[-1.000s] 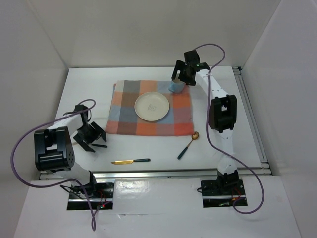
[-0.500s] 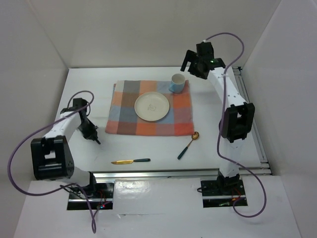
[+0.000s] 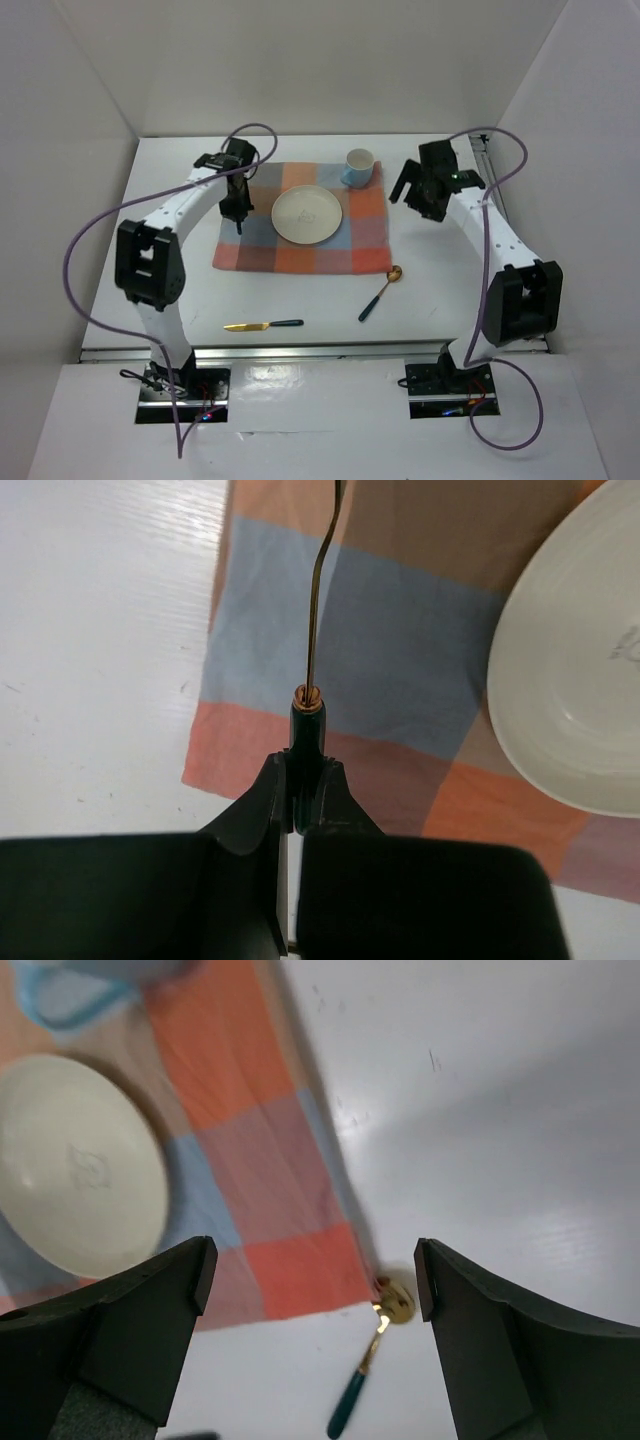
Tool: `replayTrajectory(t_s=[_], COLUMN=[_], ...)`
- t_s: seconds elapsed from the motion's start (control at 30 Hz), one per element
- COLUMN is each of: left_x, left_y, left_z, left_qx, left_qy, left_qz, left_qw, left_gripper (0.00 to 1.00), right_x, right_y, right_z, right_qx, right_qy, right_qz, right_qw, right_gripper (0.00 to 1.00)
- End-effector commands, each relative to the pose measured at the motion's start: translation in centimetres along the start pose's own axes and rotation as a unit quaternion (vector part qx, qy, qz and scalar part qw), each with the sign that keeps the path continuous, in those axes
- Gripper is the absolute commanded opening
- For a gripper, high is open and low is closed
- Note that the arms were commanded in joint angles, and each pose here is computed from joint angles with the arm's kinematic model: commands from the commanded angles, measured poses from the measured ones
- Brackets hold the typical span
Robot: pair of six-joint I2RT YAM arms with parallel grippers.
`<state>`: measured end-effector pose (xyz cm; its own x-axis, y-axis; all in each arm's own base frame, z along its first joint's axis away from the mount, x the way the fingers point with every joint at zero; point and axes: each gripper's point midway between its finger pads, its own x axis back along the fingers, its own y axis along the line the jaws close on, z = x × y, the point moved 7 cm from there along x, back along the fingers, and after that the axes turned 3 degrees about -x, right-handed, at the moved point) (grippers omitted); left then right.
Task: Set the dinner table for one person
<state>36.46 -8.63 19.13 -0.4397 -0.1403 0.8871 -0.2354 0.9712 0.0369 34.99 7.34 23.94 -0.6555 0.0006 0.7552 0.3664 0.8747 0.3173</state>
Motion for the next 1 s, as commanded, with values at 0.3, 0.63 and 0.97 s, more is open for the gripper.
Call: replayTrajectory(t_s=[0.3, 0.63, 0.97], left_x=[-5.6, -7.2, -2.0], left_y=[-1.6, -1.5, -2.3], left_z=[0.4, 2.4, 1.7], left_qx=[-0.107, -0.119, -0.115], left_qy=[0.09, 0.138, 0.104], left_qz=[-0.082, -0.108, -0.084], left_qw=[0.987, 0.977, 0.984], left_gripper=[0.0, 0.18, 0.76], right_x=[2.0, 2.7, 0.4], right_y=[-3.2, -2.9, -3.5], right_z=[16.1, 23.4, 24.9], right_qx=[0.008, 0.014, -0.032], right_qy=[0.162, 0.231, 0.22], right_qz=[0.032, 0.072, 0.1], right_qw=[0.986, 0.97, 0.97], right_gripper=[0.84, 0.76, 0.69])
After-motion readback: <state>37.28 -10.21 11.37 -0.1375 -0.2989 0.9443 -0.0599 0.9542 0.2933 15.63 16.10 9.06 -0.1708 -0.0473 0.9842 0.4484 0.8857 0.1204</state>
